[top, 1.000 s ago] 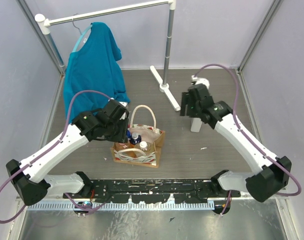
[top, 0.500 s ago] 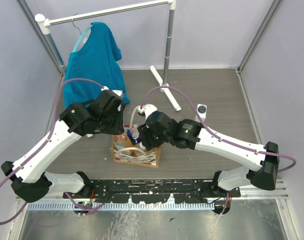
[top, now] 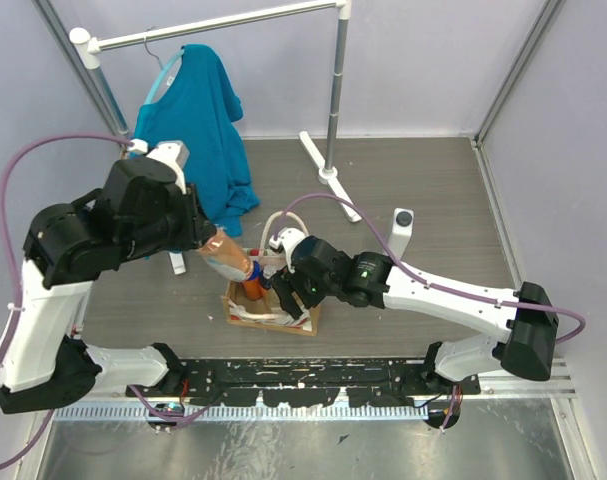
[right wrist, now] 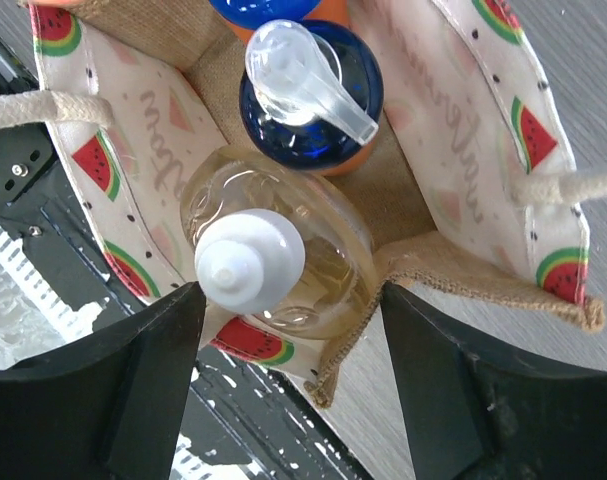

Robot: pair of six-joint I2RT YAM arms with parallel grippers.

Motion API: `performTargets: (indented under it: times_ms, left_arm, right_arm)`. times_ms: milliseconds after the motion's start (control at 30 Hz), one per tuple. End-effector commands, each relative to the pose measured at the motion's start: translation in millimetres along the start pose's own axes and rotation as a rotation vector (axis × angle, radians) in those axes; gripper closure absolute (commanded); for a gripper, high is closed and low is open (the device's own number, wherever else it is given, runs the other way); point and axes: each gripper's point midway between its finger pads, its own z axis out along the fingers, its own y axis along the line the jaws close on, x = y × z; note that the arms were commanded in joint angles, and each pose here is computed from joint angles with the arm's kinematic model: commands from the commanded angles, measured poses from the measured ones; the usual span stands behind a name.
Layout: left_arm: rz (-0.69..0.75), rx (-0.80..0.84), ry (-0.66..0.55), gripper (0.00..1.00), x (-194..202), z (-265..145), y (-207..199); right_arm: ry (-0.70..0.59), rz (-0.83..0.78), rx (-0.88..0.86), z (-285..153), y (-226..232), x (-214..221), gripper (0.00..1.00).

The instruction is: Take the personal care products out of the canvas bag

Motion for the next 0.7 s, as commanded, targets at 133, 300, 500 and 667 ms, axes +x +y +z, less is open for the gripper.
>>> performTargets:
  times_ms: [133,300,500,667]
  left_arm:
    - [-0.068,-0.052,-0.145,1.0,-25.6,-42.4,26.1]
    - [-0.058,-0.102,-0.089,1.0,-6.9,-30.2,34.6]
    - [-0.052,-0.133,-0.012,1.0,23.2,-2.6,38.0]
    - [-0.051,-0.131,0.026,1.0,45.4,18.9,38.4]
  right_arm:
    - [-0.082,-0.144,-0.064,12.2,16.3,-33.0,0.24]
    - [-0.072,-0.194,-0.023,6.0,11.6,-41.2,0.24]
    - [-0.066,-0.23,0.005,-3.9,5.9,-42.8,0.24]
    - [-0.087,-0.252,-0.021,-9.7,9.1,-44.4,0.24]
